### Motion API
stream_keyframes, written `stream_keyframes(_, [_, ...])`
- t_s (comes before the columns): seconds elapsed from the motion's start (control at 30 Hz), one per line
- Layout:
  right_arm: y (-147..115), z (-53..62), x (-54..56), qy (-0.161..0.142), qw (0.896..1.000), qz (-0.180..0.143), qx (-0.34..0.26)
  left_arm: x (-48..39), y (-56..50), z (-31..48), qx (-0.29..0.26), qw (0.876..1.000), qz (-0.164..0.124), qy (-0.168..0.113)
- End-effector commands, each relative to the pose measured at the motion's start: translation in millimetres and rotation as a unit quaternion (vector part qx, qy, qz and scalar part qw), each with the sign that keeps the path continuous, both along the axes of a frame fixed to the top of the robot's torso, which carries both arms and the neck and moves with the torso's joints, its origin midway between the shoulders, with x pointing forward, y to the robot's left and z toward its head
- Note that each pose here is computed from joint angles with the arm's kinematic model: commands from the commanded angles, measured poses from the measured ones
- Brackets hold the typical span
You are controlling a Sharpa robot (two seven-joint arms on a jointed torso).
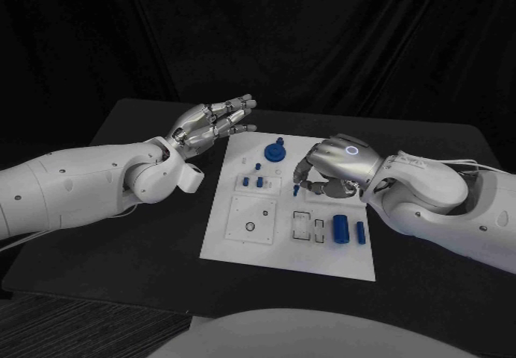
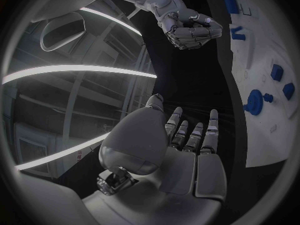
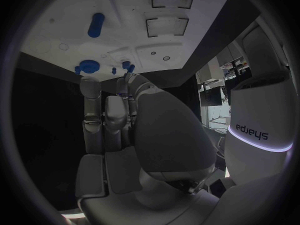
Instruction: Assemble the parts on the task board
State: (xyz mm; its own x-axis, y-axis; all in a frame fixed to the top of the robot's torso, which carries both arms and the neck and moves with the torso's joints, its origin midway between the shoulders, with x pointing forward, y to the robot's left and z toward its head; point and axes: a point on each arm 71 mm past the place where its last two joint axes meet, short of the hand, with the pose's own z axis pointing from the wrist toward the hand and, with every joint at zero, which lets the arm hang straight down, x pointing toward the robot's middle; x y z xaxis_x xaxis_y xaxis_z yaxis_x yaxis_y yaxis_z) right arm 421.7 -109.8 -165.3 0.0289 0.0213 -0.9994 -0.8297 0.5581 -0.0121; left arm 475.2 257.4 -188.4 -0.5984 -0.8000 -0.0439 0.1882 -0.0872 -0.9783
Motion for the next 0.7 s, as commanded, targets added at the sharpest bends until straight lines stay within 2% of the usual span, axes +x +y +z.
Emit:
stream_keyframes(0.03, [5.1, -9.2, 0.9, 0.016, 0.999, -0.008, -0.032, -1.8, 0.2, 2.3, -0.016, 1.0, -0.004, -0.011])
stream_keyframes(0.4, [27.1, -26.6, -0.4, 0.016, 0.999, 0.007, -0.051, -3.4, 3.1, 2.5, -0.014, 1.0, -0.002, -0.009])
stream_keyframes(0.7, [24.9, -32.1, 5.1, 0.013, 0.998, -0.005, -0.053, -3.3, 1.6, 2.2, -0.014, 1.0, -0.004, -0.007])
